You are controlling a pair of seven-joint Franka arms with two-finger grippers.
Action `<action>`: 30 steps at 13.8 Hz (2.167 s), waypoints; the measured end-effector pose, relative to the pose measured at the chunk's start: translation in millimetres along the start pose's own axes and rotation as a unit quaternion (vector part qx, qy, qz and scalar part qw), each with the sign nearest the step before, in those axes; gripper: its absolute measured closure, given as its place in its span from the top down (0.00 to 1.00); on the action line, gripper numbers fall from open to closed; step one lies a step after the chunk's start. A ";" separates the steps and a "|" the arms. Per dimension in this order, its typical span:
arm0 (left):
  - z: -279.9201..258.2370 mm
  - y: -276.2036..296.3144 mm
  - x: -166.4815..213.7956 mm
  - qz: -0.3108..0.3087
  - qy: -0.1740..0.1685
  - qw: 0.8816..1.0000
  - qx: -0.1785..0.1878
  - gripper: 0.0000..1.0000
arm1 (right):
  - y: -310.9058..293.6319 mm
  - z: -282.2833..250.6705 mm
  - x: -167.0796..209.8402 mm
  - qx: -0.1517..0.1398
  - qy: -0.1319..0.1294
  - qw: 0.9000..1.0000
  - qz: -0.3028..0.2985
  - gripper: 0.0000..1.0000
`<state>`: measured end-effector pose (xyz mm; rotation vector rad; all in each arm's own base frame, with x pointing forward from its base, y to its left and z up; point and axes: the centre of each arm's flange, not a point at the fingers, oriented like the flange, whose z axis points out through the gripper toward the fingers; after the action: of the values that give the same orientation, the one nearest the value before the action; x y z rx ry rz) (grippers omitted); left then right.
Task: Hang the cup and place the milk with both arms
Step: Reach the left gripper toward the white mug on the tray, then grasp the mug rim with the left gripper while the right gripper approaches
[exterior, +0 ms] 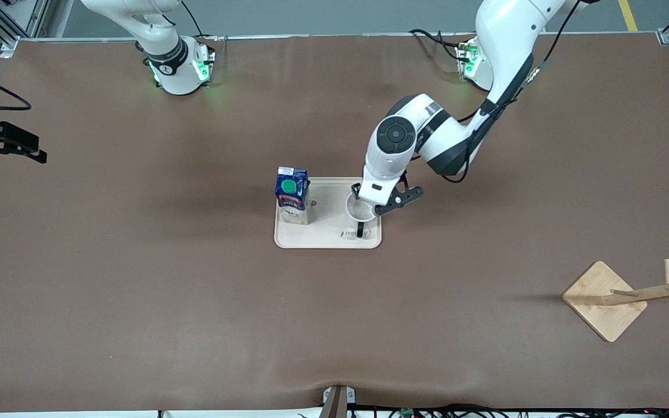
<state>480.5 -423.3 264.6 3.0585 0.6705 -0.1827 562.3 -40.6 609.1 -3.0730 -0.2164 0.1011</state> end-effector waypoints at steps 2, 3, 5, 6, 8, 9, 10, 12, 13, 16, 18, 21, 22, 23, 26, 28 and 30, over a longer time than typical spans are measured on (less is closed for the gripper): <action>3.7 -0.6 1.3 -0.001 -0.001 1.000 0.002 0.67 | -17.6 6.6 6.8 0.001 -0.006 1.000 0.005 1.00; 4.2 -0.9 1.9 0.000 0.000 1.000 0.003 0.59 | -30.4 9.7 10.3 0.001 -0.009 1.000 0.010 1.00; 7.3 -1.5 3.0 0.005 0.005 1.000 0.007 0.57 | -60.2 16.0 17.0 0.012 -0.013 1.000 0.020 1.00; 9.8 -1.6 4.1 0.005 0.005 1.000 0.006 0.56 | -71.7 19.6 20.0 0.023 -0.016 0.999 0.028 1.00; 15.8 -0.9 6.9 0.003 0.004 1.000 0.001 0.54 | -85.7 28.4 25.9 0.039 -0.022 0.998 0.039 1.00; 18.1 -0.7 8.2 0.002 0.004 1.000 -0.001 0.53 | -91.6 32.5 28.5 0.039 -0.026 0.998 0.040 1.00; 19.2 -0.8 9.4 0.001 0.003 1.000 -0.002 0.46 | -96.4 36.2 30.8 0.039 -0.028 0.998 0.041 1.00; 19.2 -1.4 11.5 0.000 0.004 1.000 -0.003 0.24 | -102.1 40.7 34.6 0.040 -0.028 0.998 0.044 1.00; 18.8 -1.4 12.3 -0.001 0.004 1.000 -0.004 0.11 | -105.5 42.1 35.6 0.042 -0.029 0.998 0.046 1.00; 15.2 0.5 14.4 -0.002 0.006 1.000 -0.008 0.07 | -121.7 46.2 39.5 0.046 -0.028 0.997 0.058 1.00; 13.2 0.6 17.1 -0.004 0.007 1.000 -0.010 0.07 | -139.5 51.9 43.8 0.049 -0.028 0.996 0.069 1.00; -1.0 4.6 24.3 -0.010 0.015 1.000 -0.023 0.07 | -173.9 59.9 47.3 0.053 -0.030 0.994 0.086 1.00; -10.2 6.0 26.6 -0.017 0.019 0.999 -0.030 0.07 | -185.7 62.0 47.5 0.052 -0.030 0.994 0.090 1.00; -21.9 5.9 30.3 -0.024 0.026 0.999 -0.037 0.07 | -196.2 63.8 47.8 0.051 -0.029 0.994 0.093 1.00; -68.1 -0.5 41.5 -0.046 0.051 0.996 -0.060 0.07 | -227.2 70.8 51.1 0.053 -0.021 0.993 0.107 1.00; -102.5 -9.1 46.7 -0.064 0.068 0.993 -0.070 0.07 | -253.3 83.7 54.7 0.052 -0.020 0.992 0.115 1.00; -133.7 -23.3 55.5 -0.078 0.083 0.991 -0.072 0.07 | -281.2 98.8 57.9 0.050 -0.018 0.991 0.121 1.00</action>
<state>535.9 -375.0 391.4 2.9043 0.8910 0.1166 573.9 251.0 525.1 -2.9845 0.1554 0.1734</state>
